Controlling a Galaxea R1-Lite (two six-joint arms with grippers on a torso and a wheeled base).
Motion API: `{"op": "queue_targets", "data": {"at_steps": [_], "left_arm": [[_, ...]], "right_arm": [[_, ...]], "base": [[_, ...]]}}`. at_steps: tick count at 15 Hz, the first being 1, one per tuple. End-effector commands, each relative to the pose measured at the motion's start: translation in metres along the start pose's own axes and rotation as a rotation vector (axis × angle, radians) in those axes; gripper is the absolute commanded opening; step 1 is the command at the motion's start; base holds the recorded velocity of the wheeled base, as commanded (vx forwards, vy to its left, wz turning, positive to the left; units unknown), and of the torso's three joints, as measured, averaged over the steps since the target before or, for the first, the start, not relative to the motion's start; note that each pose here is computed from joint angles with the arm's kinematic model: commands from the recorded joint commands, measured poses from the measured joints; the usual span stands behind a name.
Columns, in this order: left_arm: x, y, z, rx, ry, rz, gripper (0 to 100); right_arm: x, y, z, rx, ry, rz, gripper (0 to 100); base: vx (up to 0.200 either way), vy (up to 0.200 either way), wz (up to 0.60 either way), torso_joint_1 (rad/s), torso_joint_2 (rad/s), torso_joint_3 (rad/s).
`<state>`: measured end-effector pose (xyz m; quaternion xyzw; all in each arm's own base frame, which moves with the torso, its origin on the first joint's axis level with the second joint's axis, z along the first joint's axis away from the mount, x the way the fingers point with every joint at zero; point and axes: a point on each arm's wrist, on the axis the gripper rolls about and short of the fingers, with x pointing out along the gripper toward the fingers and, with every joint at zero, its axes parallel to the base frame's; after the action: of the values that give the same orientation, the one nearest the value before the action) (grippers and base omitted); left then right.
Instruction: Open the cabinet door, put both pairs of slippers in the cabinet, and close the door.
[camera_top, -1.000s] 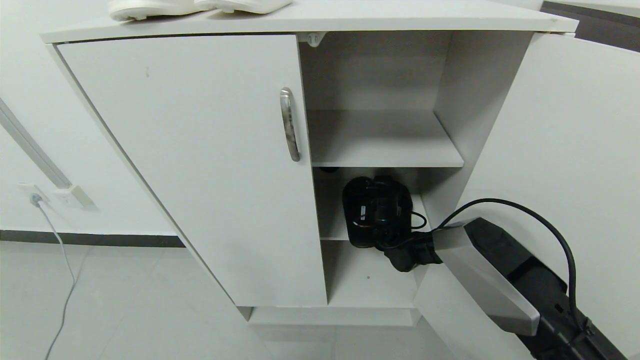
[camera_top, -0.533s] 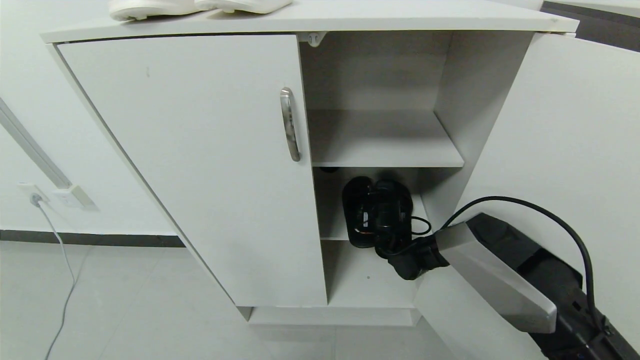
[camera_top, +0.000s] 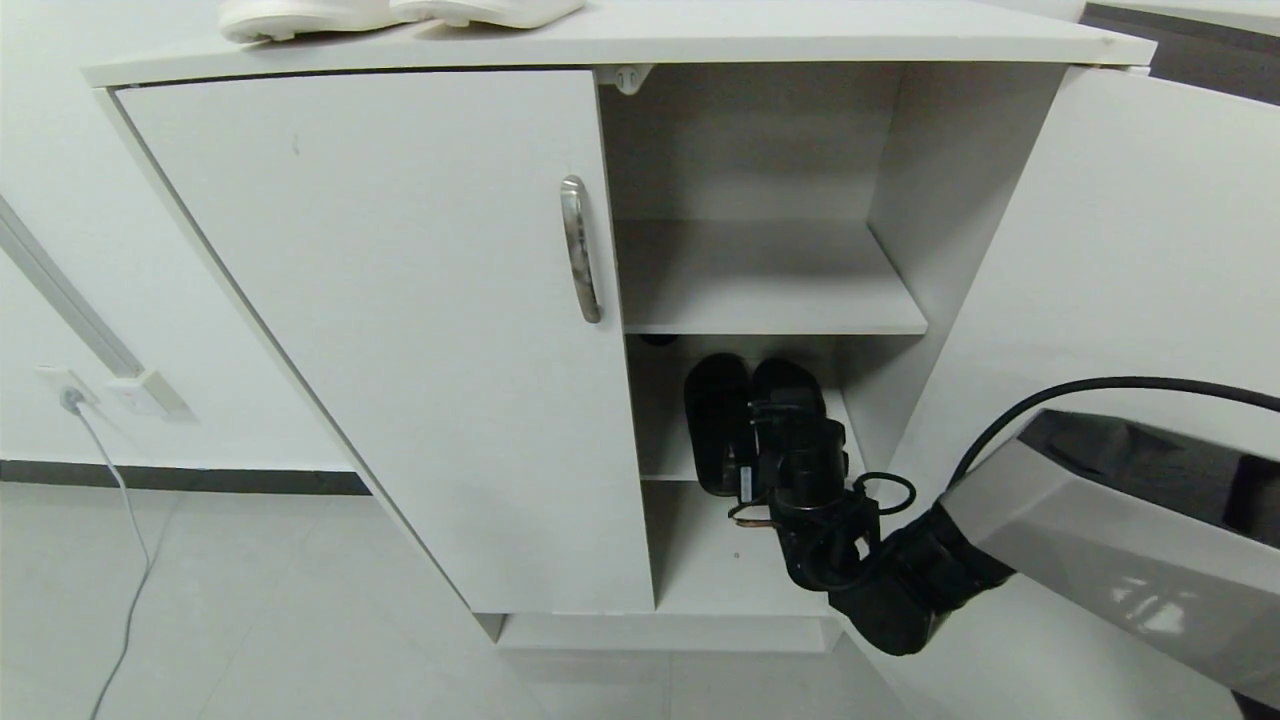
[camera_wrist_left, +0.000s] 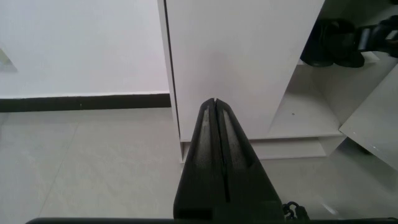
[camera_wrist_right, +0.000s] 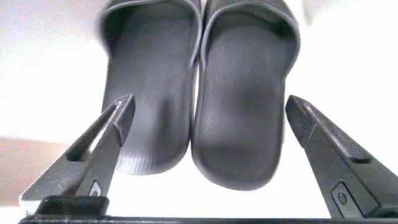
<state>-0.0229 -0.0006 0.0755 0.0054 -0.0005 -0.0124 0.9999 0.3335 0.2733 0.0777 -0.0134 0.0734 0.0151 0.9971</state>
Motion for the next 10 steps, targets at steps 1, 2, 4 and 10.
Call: {"op": "queue_targets", "data": {"at_steps": [1,2,4,10], "left_arm": [[0.0001,0.0000,0.0000,0.000,0.001,0.000,0],[0.0001,0.0000,0.0000,0.000,0.001,0.000,0],[0.0001,0.0000,0.0000,0.000,0.001,0.000,0],[0.0001,0.0000,0.0000,-0.002,0.001,0.000,0]], "right_arm": [[-0.0340,-0.0033,0.0203,0.016,-0.023,0.043,100],[-0.0346,-0.0031,0.0205,0.023,-0.029,0.045,100],[-0.0345,-0.0031,0.0191,0.030,-0.036,0.046,100],[-0.0382,-0.0032,0.0186,0.029,-0.040,0.050,100]], "base": [[0.000,0.000,0.00,0.000,0.00,0.000],[0.000,0.000,0.00,0.000,0.00,0.000],[0.000,0.000,0.00,0.000,0.00,0.000],[-0.067,0.000,0.00,0.001,0.00,0.002]]}}
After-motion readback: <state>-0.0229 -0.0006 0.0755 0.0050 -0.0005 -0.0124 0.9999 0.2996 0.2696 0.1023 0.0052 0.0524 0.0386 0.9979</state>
